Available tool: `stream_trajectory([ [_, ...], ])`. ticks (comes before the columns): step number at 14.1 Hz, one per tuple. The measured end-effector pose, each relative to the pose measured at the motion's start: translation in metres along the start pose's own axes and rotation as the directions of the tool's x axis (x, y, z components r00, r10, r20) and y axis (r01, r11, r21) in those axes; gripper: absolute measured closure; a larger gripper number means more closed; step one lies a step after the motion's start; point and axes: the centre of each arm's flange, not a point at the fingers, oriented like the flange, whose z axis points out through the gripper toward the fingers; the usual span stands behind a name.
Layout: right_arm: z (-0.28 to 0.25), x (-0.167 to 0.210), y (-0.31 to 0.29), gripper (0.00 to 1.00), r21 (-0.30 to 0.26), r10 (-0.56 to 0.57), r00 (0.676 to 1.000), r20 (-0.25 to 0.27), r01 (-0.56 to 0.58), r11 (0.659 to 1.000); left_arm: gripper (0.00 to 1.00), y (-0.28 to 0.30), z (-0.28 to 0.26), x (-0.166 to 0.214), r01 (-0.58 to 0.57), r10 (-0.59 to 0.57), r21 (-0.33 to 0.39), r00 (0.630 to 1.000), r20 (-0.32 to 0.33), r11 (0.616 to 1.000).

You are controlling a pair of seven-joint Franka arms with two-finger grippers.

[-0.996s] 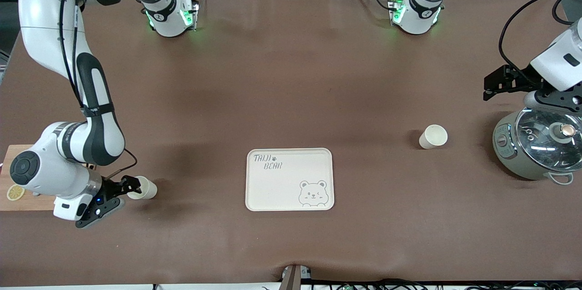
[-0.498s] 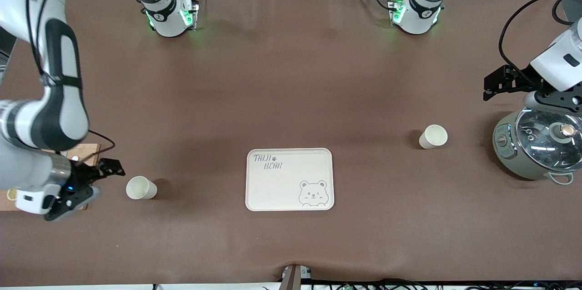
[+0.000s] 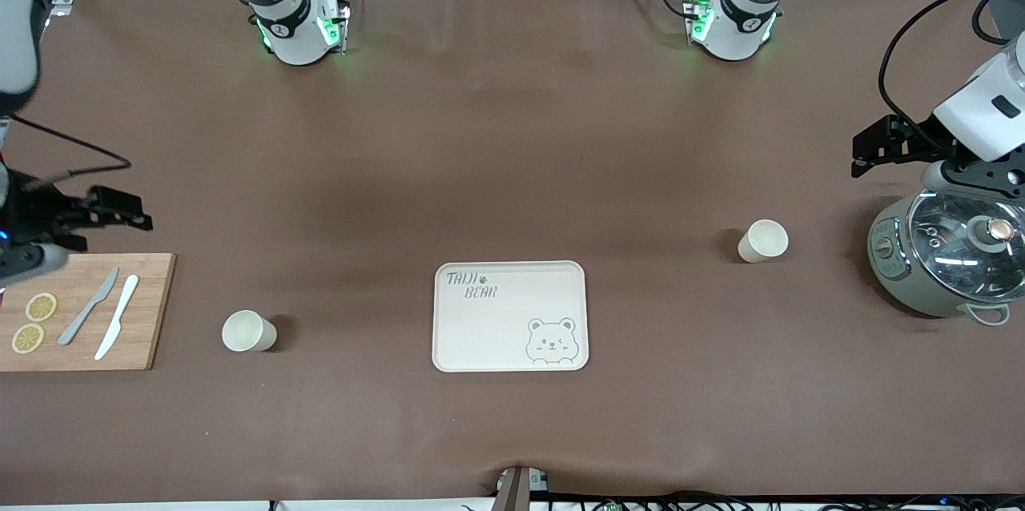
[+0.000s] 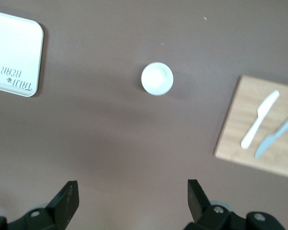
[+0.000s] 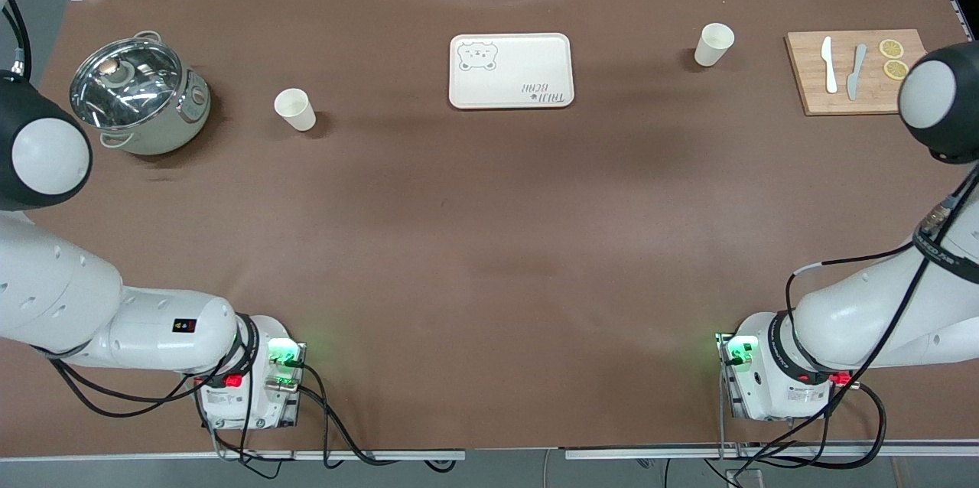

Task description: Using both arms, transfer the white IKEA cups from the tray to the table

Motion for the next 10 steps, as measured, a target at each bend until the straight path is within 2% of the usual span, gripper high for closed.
stream_trajectory([
  [2,-0.019,-0.024,0.000,0.00,-0.034,0.051,0.999,-0.008,-0.052,0.998,0.00,0.001,0.001,-0.001,-0.003,0.003,0.003,1.000,0.011,1.000],
  [7,-0.011,-0.068,0.021,0.00,-0.049,0.114,0.991,-0.074,-0.118,0.992,0.00,0.004,0.003,-0.002,-0.009,0.009,0.001,1.000,0.027,1.000],
  [10,-0.018,-0.080,0.025,0.00,-0.133,0.107,0.991,-0.077,-0.117,0.984,0.00,0.005,0.004,-0.002,-0.010,0.010,0.001,0.999,0.031,1.000],
])
